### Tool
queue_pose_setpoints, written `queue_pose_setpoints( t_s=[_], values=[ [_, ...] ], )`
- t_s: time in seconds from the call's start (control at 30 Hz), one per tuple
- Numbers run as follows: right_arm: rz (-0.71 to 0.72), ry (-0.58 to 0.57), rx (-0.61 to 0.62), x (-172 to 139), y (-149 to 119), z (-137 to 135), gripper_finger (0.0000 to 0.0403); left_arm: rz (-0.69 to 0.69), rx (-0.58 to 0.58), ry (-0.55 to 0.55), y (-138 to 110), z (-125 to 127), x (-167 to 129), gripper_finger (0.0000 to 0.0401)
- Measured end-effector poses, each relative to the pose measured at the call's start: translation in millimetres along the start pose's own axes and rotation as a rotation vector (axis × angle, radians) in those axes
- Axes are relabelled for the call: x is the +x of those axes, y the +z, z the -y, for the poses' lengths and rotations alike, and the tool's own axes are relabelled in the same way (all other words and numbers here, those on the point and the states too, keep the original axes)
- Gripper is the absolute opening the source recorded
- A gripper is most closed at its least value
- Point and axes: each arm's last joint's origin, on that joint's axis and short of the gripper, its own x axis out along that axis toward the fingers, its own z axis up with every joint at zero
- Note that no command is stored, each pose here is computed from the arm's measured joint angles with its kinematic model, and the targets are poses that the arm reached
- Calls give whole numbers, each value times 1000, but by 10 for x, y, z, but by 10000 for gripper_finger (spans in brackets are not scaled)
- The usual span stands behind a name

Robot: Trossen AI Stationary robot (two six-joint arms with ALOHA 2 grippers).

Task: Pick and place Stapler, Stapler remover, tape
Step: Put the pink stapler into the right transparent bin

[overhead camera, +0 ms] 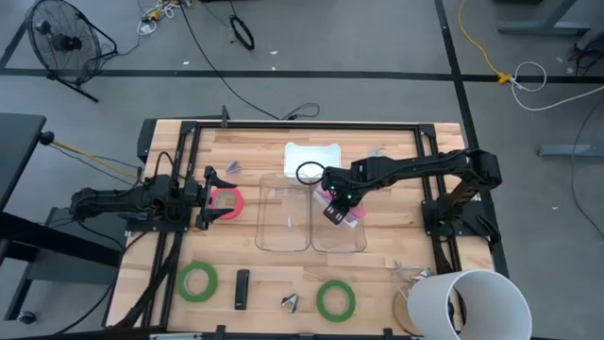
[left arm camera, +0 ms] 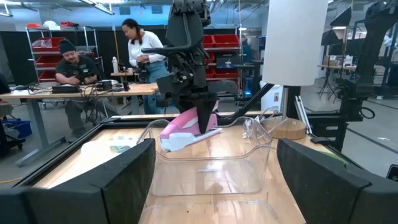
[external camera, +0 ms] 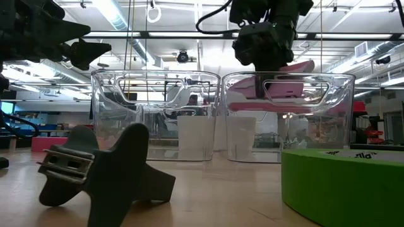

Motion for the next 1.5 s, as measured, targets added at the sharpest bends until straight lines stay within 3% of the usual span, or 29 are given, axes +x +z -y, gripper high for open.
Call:
queue_pose_setpoints(
  t_s=[0.33,0.53,1.03,1.3,1.5],
  values=[
    [-4,-2,-4,-1,10,24,124,0,0,0,0,0,0,339],
    [-42,-37,25,154,-91,113,124,-1,0,0,0,0,0,339],
    [16,-24,44,294,-103,155,125,0,0,0,0,0,0,339],
    [42,-5,32,289,-80,138,268,-1,0,0,0,0,0,339],
    [115,13,0,275,-9,111,284,0,0,0,0,0,0,339]
  ],
)
